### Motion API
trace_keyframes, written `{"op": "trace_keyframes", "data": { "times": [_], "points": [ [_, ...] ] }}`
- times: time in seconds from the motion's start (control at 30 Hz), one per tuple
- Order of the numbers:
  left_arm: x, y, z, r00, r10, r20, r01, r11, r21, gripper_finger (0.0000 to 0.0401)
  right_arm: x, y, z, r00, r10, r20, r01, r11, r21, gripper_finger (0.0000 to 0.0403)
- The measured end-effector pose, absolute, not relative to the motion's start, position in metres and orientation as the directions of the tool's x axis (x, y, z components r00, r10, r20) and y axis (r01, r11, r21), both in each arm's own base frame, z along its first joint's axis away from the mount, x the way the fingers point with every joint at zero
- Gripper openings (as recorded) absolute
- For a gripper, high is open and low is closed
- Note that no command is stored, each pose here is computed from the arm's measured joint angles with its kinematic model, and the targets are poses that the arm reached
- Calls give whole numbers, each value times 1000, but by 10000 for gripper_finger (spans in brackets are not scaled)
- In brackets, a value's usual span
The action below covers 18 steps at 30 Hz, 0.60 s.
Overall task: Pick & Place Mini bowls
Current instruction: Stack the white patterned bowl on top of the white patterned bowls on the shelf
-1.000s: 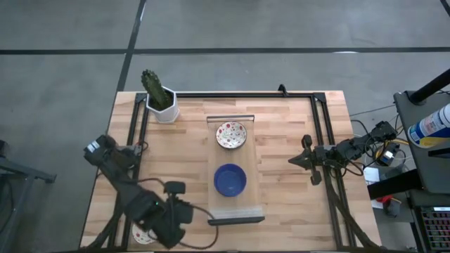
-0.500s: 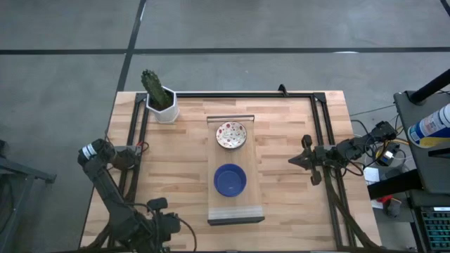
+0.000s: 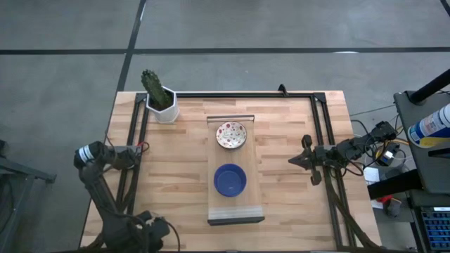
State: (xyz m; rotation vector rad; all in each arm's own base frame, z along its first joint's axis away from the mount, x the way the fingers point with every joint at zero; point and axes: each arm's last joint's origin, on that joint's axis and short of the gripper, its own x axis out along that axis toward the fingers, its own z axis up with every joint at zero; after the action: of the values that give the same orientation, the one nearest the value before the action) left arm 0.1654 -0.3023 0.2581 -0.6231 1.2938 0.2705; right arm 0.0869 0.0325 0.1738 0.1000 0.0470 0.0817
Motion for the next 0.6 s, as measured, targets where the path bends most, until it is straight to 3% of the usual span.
{"op": "trace_keyframes", "data": {
  "times": [0.6],
  "points": [
    [157, -296, 217, 187, -156, -970, -564, 792, -236, 69, 87, 32, 174, 996, 84, -43, -80, 992, 102, 8]
  ]
}}
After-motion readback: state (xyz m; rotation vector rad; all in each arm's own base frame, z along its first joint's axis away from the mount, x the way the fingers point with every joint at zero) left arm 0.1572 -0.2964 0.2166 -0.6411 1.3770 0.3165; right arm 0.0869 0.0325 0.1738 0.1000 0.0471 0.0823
